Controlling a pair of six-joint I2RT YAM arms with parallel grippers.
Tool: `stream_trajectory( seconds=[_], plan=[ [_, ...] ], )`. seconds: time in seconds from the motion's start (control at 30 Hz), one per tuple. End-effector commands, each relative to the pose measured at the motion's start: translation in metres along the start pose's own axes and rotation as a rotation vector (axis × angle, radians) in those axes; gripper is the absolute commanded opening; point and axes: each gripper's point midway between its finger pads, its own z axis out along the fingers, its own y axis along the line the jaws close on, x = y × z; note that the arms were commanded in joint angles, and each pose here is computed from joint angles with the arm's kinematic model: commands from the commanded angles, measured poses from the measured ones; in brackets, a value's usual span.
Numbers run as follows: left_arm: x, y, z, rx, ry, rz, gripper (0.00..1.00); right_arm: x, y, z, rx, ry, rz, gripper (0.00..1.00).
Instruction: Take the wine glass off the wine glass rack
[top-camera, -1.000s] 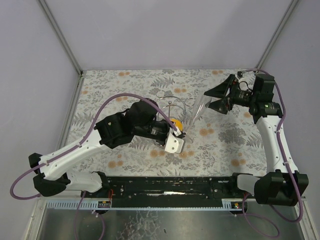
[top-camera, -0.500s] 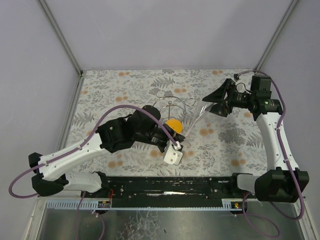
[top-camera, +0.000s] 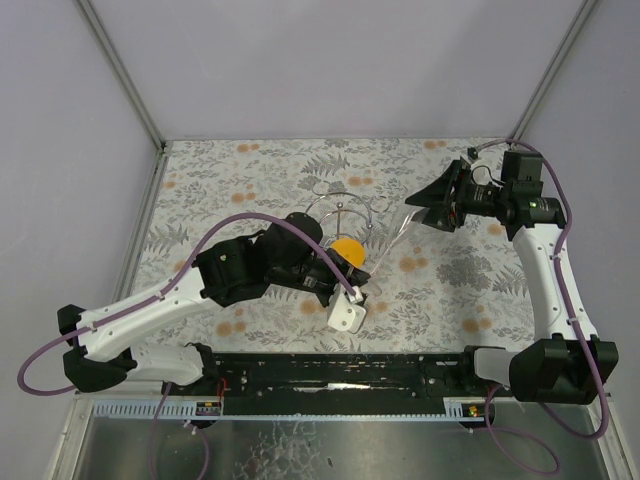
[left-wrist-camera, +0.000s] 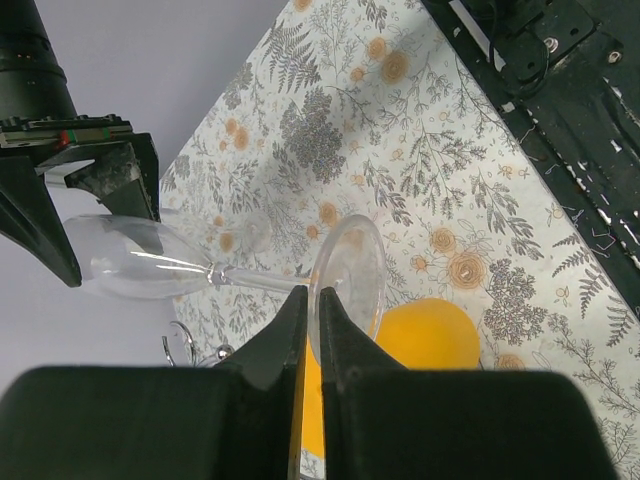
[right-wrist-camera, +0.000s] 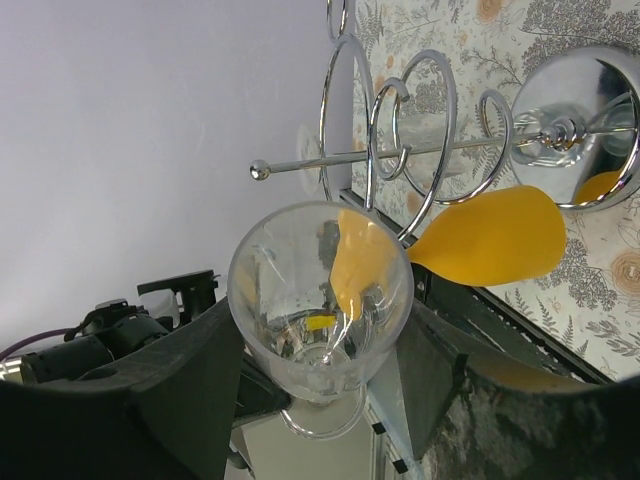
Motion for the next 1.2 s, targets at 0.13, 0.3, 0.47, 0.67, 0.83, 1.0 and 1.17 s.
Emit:
stream_trajectory(
  seconds=[0.13,0.3,0.47,0.67,0.83,1.0,1.17],
  plan=[
    [-0.007,0.035,-0.007,-0.166,0.001,0.012,0.47,-0.003,0.030,-0.006,-0.073,-0.013,-0.073,0.33],
    [-0.005,0.042,-0.010,-0.216,0.017,-0.030,0.82,-0.022,0.060,-0.022,-0.112,-0.084,-0.131,0.32],
    [-0.007,0.061,-0.016,-0.307,0.021,-0.092,0.89,-0.047,0.083,-0.044,-0.115,-0.170,-0.184,0.30],
    [-0.010,0.078,-0.023,-0.371,0.027,-0.150,0.90,-0.095,0.081,-0.068,-0.028,-0.348,-0.227,0.30],
    [-0.014,0.090,-0.030,-0.415,0.013,-0.188,0.90,-0.146,0.065,-0.094,0.196,-0.539,-0.305,0.32],
    [-0.029,0.123,-0.047,-0.499,-0.037,-0.310,0.88,-0.177,0.057,-0.121,0.389,-0.667,-0.380,0.33],
    [-0.025,0.161,-0.070,-0.594,-0.095,-0.503,0.87,-0.200,0.049,-0.150,0.556,-0.799,-0.438,0.32]
  ],
)
